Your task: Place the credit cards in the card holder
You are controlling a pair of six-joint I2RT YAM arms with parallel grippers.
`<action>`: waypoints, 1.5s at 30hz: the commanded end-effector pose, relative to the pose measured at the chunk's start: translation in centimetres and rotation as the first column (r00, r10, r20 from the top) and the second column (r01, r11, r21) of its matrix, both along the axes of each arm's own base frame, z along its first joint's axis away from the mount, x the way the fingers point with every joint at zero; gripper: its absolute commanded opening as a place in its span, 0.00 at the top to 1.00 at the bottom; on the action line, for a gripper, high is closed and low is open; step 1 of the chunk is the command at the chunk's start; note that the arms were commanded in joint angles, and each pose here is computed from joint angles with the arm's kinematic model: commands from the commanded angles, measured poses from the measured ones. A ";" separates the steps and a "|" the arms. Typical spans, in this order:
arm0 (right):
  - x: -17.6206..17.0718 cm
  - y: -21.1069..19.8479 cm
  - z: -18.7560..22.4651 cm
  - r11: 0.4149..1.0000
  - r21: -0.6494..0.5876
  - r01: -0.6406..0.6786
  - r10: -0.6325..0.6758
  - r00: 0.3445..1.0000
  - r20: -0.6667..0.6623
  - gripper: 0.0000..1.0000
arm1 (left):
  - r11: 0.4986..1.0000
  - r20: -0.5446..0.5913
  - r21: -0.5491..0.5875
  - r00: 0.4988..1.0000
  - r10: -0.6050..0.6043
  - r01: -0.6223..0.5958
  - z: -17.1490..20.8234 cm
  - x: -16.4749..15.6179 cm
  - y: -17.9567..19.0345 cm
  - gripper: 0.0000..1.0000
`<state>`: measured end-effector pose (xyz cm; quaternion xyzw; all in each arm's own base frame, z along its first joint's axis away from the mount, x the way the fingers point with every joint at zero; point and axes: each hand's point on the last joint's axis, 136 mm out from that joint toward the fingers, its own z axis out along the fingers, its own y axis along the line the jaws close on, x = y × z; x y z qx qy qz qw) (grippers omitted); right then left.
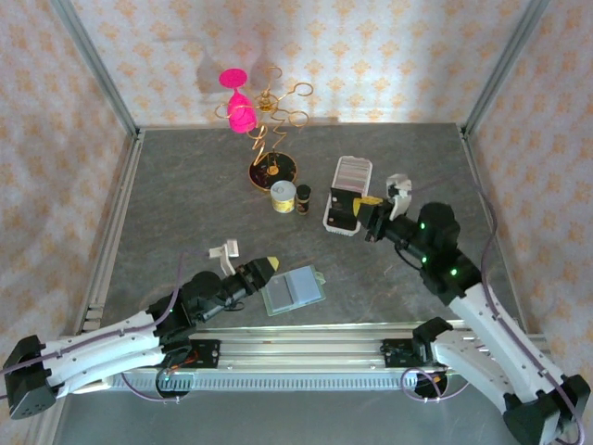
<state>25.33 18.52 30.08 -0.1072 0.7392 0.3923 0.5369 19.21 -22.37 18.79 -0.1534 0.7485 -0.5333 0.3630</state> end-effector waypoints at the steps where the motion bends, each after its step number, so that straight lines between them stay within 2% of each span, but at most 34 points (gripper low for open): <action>1: -1.1 0.1 4.2 0.834 0.547 0.067 0.018 0.989 -0.149 1.00 | 0.961 0.114 -0.275 0.992 0.049 -0.016 7.2 0.9 -0.4 0.53; 5: -2.7 0.6 3.7 0.708 0.694 0.129 0.004 0.982 -0.187 1.00 | 0.910 0.148 -0.413 0.985 0.088 -0.019 10.2 1.4 -0.7 0.55; 7: -3.2 1.2 3.5 0.672 0.728 0.139 0.012 0.980 -0.198 1.00 | 0.885 0.160 -0.464 0.981 0.110 -0.023 11.2 1.7 -0.7 0.58; 10: -3.9 2.6 3.4 0.641 0.757 0.129 0.036 0.980 -0.198 1.00 | 0.877 0.159 -0.479 0.977 0.141 -0.049 12.0 2.3 -0.8 0.62; 17: -4.3 6.4 3.7 0.676 0.730 0.100 0.064 0.979 -0.194 1.00 | 0.864 0.153 -0.495 0.970 0.187 -0.088 12.7 2.8 -0.7 0.66; 27: -4.8 9.4 5.3 0.677 0.734 0.049 0.104 0.981 -0.162 1.00 | 0.860 0.147 -0.503 0.972 0.182 -0.085 13.0 3.0 -1.2 0.68; 30: -4.8 9.9 5.2 0.686 0.726 0.046 0.109 0.980 -0.164 1.00 | 0.847 0.158 -0.527 0.970 0.182 -0.073 13.4 2.8 -1.1 0.72; 45: -4.5 10.8 4.1 0.707 0.704 0.072 0.102 0.974 -0.202 1.00 | 0.814 0.178 -0.576 0.961 0.212 -0.073 14.4 2.4 0.1 0.72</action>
